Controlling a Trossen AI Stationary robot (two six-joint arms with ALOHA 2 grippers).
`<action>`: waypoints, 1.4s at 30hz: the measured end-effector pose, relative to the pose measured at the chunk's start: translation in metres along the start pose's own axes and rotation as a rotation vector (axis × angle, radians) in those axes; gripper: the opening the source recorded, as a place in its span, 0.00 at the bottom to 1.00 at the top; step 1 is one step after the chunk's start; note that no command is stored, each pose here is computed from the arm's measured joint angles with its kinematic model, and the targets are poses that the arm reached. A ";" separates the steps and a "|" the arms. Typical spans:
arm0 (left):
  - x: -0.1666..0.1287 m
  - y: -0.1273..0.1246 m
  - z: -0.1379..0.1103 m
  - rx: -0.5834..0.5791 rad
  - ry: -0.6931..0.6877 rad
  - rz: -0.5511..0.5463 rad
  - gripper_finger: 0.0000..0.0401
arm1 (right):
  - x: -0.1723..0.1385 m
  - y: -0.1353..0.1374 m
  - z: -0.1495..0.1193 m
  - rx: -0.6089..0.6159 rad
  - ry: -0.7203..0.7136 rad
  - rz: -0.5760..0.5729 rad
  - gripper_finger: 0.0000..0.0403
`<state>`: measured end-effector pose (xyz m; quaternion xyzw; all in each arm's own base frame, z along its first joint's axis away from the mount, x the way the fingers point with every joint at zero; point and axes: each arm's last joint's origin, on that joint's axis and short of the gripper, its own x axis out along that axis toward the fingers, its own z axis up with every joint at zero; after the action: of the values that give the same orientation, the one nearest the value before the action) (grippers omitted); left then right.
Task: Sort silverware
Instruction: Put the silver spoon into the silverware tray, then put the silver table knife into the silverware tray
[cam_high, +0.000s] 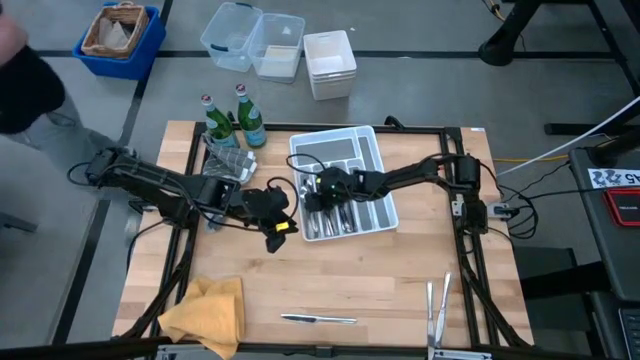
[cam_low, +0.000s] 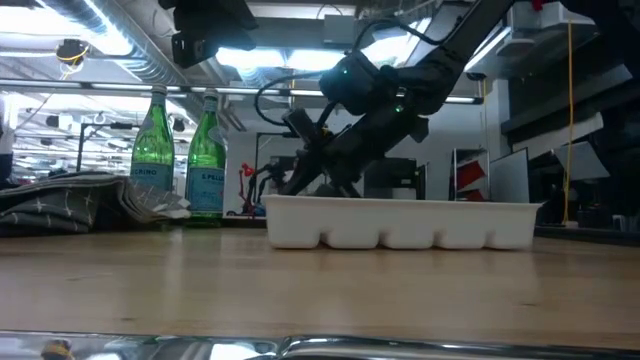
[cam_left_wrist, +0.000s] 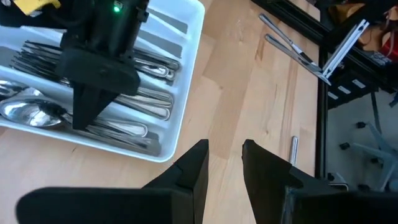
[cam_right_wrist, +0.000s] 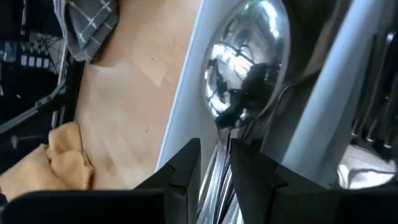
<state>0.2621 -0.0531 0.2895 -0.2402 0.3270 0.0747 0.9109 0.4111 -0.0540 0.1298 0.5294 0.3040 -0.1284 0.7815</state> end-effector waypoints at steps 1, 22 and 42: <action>0.000 0.000 0.000 -0.008 0.000 0.000 0.21 | -0.001 0.001 0.000 0.014 -0.005 -0.006 0.22; 0.007 -0.026 -0.003 -0.235 -0.058 -0.142 0.21 | -0.069 0.046 -0.004 -0.316 -0.008 -0.030 0.22; 0.103 -0.116 -0.073 -0.094 -0.202 -0.571 0.21 | -0.163 0.089 -0.096 -0.510 0.140 -0.227 0.22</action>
<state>0.3348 -0.1920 0.2203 -0.3557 0.1501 -0.1456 0.9109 0.2977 0.0492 0.2711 0.2859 0.4371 -0.0978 0.8471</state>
